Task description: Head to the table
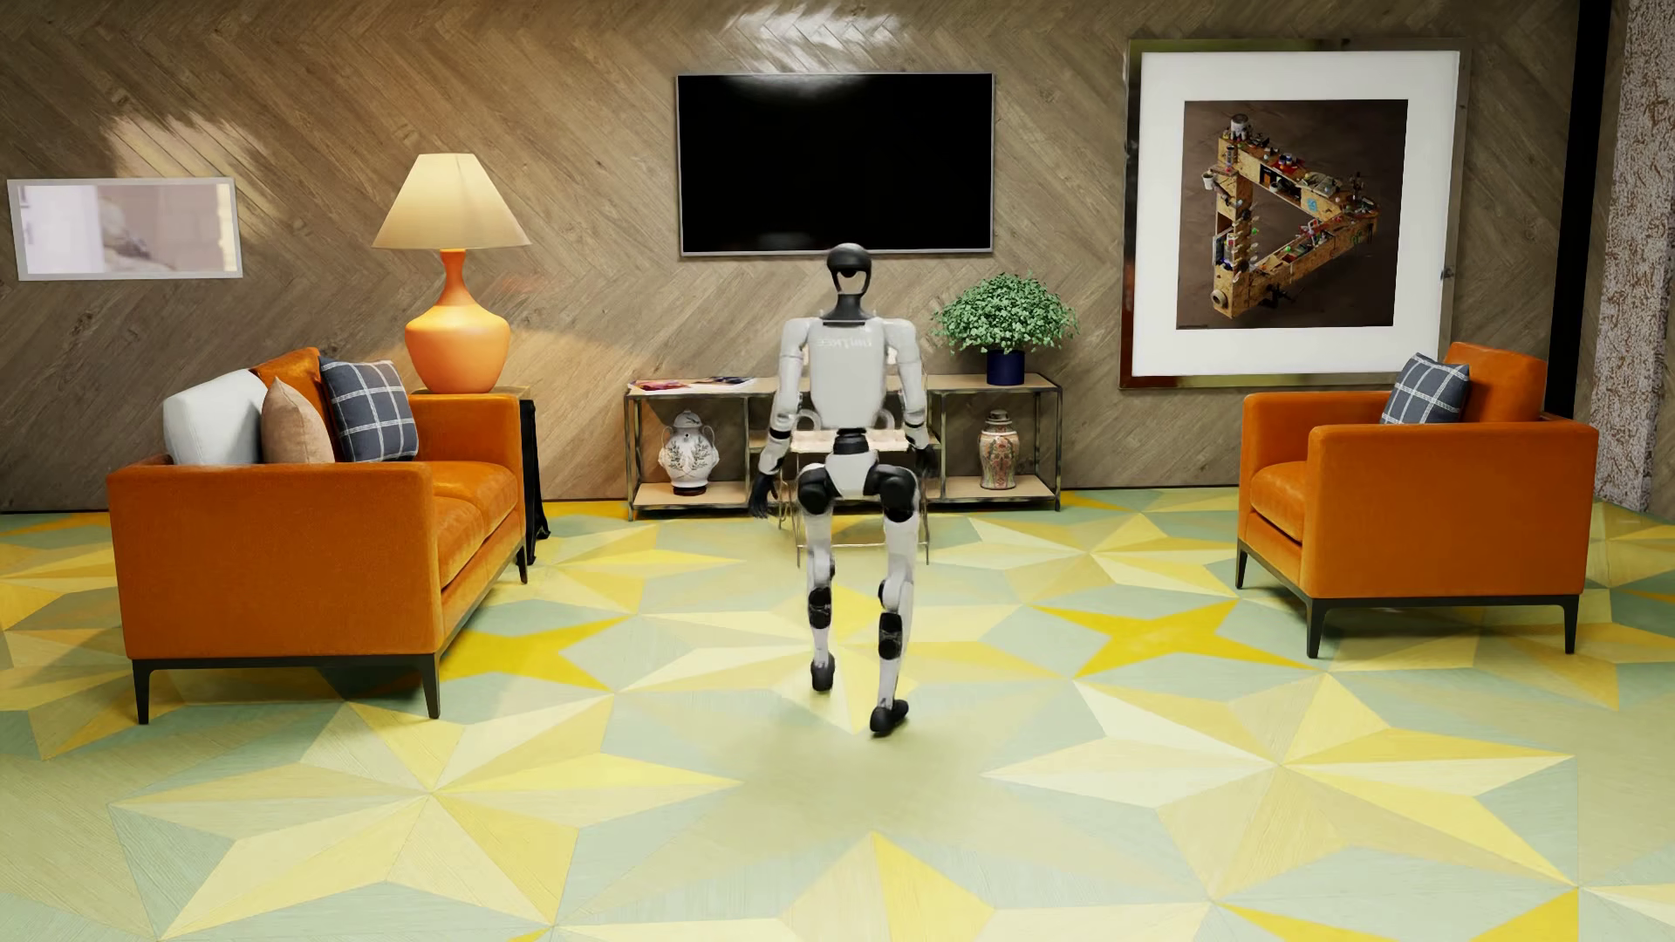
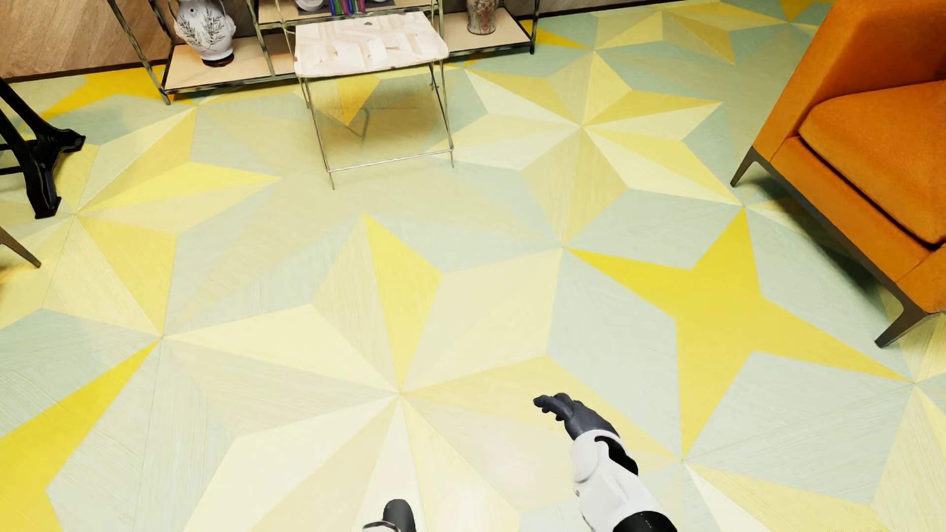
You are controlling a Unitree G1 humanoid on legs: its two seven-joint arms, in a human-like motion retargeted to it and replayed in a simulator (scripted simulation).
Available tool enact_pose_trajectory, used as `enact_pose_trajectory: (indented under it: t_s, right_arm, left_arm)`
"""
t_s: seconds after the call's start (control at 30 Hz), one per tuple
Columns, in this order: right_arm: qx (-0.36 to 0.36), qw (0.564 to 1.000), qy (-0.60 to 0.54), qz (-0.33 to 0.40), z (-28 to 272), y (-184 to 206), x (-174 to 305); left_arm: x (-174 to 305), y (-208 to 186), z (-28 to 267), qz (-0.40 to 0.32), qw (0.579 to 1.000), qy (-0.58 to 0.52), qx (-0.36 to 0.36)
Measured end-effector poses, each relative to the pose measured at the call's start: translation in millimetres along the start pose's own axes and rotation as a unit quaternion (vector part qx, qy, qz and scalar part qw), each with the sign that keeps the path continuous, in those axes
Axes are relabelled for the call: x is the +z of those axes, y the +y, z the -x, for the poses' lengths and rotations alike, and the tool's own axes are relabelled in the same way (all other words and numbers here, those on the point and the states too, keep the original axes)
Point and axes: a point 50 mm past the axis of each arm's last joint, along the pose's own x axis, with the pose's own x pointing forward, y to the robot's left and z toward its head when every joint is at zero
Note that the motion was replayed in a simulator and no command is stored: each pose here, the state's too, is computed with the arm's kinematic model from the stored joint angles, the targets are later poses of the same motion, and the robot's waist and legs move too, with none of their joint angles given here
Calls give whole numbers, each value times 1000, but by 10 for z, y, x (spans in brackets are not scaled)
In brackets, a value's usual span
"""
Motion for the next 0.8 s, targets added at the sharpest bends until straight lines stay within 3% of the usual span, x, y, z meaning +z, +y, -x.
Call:
enact_pose_trajectory:
  t_s: [0.1,0.2,0.3,0.4,0.47,0.53,0.6,0.7,0.8]
  right_arm:
    - [-55,997,-57,5,-15,-249,276]
    - [-68,997,-15,-41,70,-95,5]
    - [32,996,88,-13,248,339,-606]
    - [154,962,227,9,570,846,-1171]
    - [246,919,307,23,938,1267,-1436]
    - [338,892,296,46,1224,1539,-1528]
    - [345,885,312,-30,1446,1658,-1620]
    - [279,885,355,-115,1626,1726,-1669]
    - [300,886,345,-72,1545,1771,-1541]
  left_arm:
    - [-111,-105,7,-19,999,22,-27]
    - [25,-147,-8,-29,999,17,-25]
    - [415,-239,29,-10,998,-56,-21]
    - [823,-136,76,11,991,-130,19]
    - [1062,-43,75,-31,985,-162,42]
    - [1349,-17,112,-79,976,-202,32]
    - [1600,-10,192,-106,963,-247,30]
    - [1793,-12,300,-89,950,-295,40]
    - [1675,15,237,-59,961,-263,53]
